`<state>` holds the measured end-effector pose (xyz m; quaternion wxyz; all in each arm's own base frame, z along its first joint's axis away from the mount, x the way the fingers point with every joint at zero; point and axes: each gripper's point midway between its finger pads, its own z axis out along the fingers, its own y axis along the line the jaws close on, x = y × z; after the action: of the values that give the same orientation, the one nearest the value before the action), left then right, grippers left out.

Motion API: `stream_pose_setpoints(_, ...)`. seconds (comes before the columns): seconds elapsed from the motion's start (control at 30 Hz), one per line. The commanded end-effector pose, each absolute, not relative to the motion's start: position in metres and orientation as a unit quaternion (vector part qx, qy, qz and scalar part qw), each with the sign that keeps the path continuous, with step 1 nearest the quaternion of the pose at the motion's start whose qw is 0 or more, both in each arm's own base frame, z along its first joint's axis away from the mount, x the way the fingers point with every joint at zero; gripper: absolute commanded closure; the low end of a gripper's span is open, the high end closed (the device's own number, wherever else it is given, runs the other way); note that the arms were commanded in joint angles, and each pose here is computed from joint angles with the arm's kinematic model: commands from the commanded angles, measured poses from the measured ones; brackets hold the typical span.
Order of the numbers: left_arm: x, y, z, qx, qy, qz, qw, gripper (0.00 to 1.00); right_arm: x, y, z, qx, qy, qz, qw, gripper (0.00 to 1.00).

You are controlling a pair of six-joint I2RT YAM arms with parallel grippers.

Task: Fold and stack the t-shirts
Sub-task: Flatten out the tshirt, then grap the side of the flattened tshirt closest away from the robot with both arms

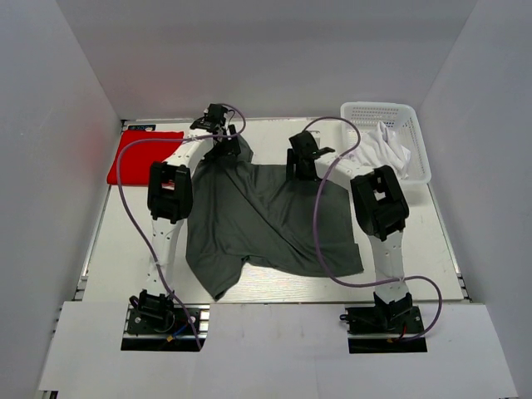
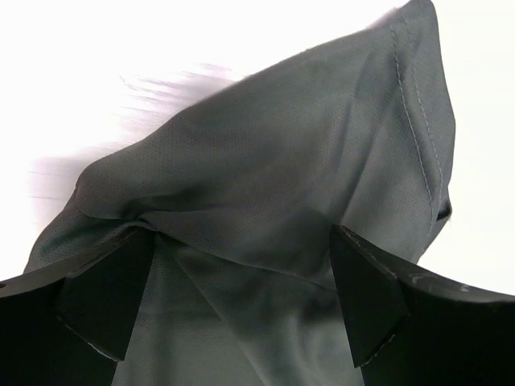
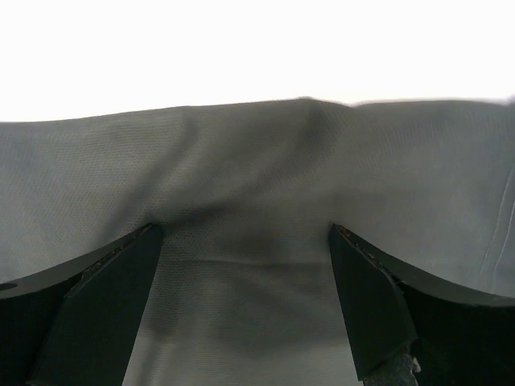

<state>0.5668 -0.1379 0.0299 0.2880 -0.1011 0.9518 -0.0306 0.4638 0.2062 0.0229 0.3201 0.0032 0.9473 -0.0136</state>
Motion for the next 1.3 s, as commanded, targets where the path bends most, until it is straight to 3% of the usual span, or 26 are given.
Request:
stream_pose_setpoints(0.0, 0.565, -0.11, 0.023, -0.13, 0.955, -0.01, 0.266, 0.0, 0.467, 0.198, -0.004, -0.007, 0.958, -0.033, 0.285, 0.1)
stream_pose_setpoints(0.23, 0.578, -0.084, 0.012, -0.18, 0.951, -0.036, 0.249, 0.0, 0.515, 0.205, 0.01, 0.011, 0.949, -0.019, 0.316, 0.1)
stream_pose_setpoints(0.37, 0.597, -0.084, 0.022, -0.176, 0.941, -0.056, 0.282, 0.0, 0.533, 0.206, 0.018, 0.03, 0.945, -0.016, 0.326, 0.1)
stream_pose_setpoints(0.5, 0.613, -0.102, 0.067, -0.15, 0.927, -0.111, 0.326, 0.0, 0.541, 0.204, 0.047, 0.043, 0.935, -0.014, 0.353, 0.1)
stream_pose_setpoints(0.67, 0.611, -0.102, 0.14, -0.127, 0.908, -0.126, 0.378, 0.0, 0.541, 0.211, 0.13, 0.026, 0.906, 0.012, 0.422, 0.1)
stream_pose_setpoints(0.8, 0.556, -0.096, 0.174, -0.137, 0.917, -0.092, 0.362, 0.0, 0.5, 0.216, 0.137, 0.0, 0.905, 0.038, 0.423, 0.1)
stream_pose_setpoints(0.83, 0.539, -0.098, 0.178, -0.133, 0.921, -0.092, 0.355, 0.0, 0.491, 0.224, 0.18, -0.002, 0.883, 0.068, 0.464, 0.1)
stream_pose_setpoints(0.9, 0.49, -0.093, 0.184, -0.162, 0.917, -0.103, 0.351, 0.0, 0.459, 0.222, 0.14, -0.008, 0.896, 0.068, 0.438, 0.1)
stream_pose_setpoints(0.93, 0.472, -0.092, 0.183, -0.167, 0.914, -0.11, 0.352, 0.0, 0.449, 0.224, 0.154, -0.01, 0.89, 0.08, 0.45, 0.1)
stream_pose_setpoints(0.97, 0.433, -0.091, 0.143, -0.175, 0.93, -0.099, 0.306, 0.0, 0.445, 0.225, 0.171, 0.001, 0.877, 0.098, 0.47, 0.1)
stream_pose_setpoints(1.0, 0.409, -0.088, 0.167, -0.187, 0.92, -0.113, 0.327, 0.0, 0.426, 0.218, 0.141, -0.002, 0.893, 0.085, 0.443, 0.1)
stream_pose_setpoints(1.03, 0.391, -0.087, 0.163, -0.21, 0.915, -0.12, 0.323, 0.0, 0.421, 0.214, 0.15, 0.01, 0.888, 0.088, 0.452, 0.1)
stream_pose_setpoints(1.07, 0.354, -0.085, 0.128, -0.22, 0.928, -0.109, 0.281, 0.0, 0.413, 0.21, 0.145, 0.018, 0.89, 0.086, 0.448, 0.1)
stream_pose_setpoints(1.2, 0.273, -0.084, 0.111, -0.245, 0.931, -0.127, 0.238, 0.0, 0.401, 0.196, 0.142, 0.04, 0.89, 0.083, 0.447, 0.1)
stream_pose_setpoints(1.23, 0.24, -0.085, 0.089, -0.251, 0.94, -0.122, 0.194, 0.0, 0.4, 0.196, 0.143, 0.04, 0.889, 0.081, 0.448, 0.1)
stream_pose_setpoints(1.27, 0.226, -0.085, 0.095, -0.261, 0.932, -0.139, 0.207, 0.02, 0.397, 0.19, 0.138, 0.042, 0.892, 0.07, 0.445, 0.1)
